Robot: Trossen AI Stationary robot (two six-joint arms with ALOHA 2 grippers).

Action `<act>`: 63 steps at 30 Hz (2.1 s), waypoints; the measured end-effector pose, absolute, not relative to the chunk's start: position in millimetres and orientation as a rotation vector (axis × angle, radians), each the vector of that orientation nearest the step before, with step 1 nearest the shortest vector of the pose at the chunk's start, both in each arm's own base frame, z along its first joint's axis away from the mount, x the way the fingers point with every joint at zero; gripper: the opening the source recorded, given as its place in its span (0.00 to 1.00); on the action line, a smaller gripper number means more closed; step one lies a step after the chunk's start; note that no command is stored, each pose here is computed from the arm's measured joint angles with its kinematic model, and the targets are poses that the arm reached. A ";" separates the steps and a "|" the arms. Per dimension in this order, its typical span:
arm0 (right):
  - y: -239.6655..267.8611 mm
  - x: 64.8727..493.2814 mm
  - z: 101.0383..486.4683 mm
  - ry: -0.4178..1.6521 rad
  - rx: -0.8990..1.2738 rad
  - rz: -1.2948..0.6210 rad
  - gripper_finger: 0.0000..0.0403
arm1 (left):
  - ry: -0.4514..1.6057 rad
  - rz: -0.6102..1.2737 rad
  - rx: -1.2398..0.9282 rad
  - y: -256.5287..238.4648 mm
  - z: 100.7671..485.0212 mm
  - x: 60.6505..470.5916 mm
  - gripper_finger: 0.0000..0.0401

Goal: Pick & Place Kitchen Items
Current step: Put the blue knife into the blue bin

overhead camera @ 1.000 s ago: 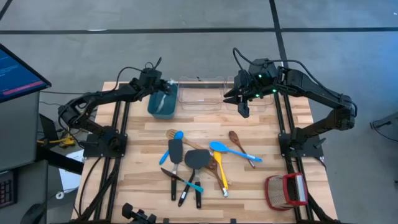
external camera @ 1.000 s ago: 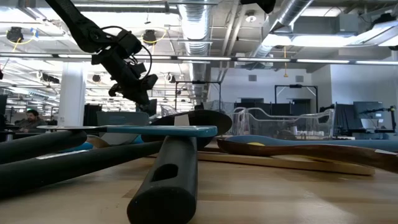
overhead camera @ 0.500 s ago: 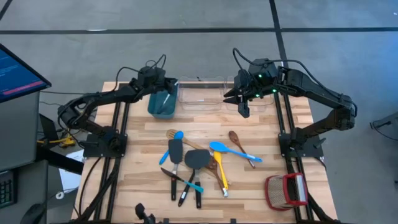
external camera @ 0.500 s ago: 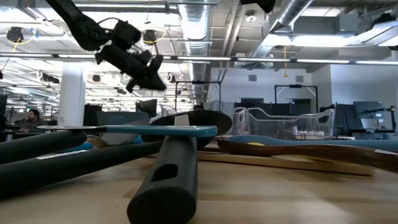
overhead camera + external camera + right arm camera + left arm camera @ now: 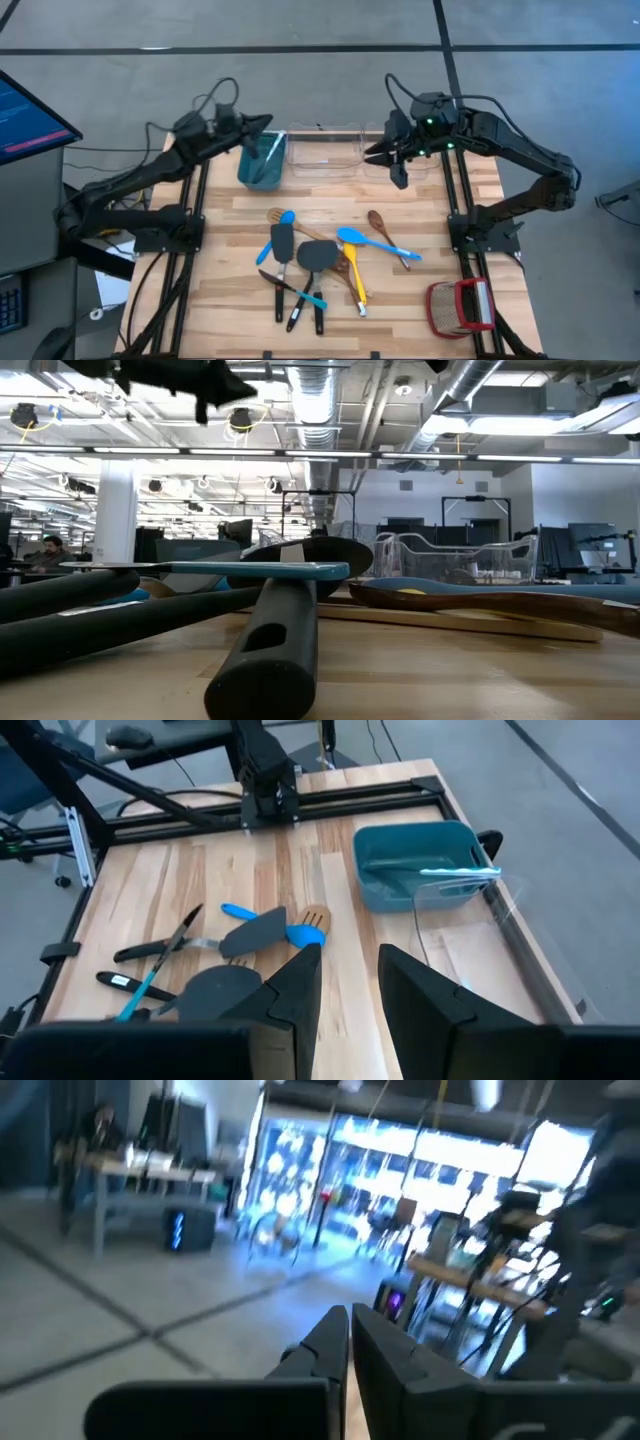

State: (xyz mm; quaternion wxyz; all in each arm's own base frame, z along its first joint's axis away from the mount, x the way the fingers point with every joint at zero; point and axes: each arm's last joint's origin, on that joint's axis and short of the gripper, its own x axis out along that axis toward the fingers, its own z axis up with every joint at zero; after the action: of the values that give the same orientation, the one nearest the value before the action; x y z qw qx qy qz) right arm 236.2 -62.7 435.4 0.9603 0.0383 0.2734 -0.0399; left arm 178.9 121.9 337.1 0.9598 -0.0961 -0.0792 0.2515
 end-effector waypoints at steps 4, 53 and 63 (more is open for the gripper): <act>-61.3 231.2 439.0 0.538 0.076 -0.082 0.24 | -0.227 0.441 -0.174 100.1 352.4 167.8 0.01; -14.1 74.2 490.7 0.190 -0.021 -0.074 0.01 | -0.095 0.003 -0.197 23.8 384.6 258.1 0.01; -13.3 71.3 436.4 0.142 0.051 -0.081 0.00 | -0.092 0.028 -0.173 21.4 384.0 258.8 0.01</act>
State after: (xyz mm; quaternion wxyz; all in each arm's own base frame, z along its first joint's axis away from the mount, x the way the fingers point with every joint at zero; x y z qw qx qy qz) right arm 71.3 -13.3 436.4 0.9963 0.0256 0.0707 -0.0405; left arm 258.8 21.4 384.0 0.9951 -0.0866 -0.0460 0.0138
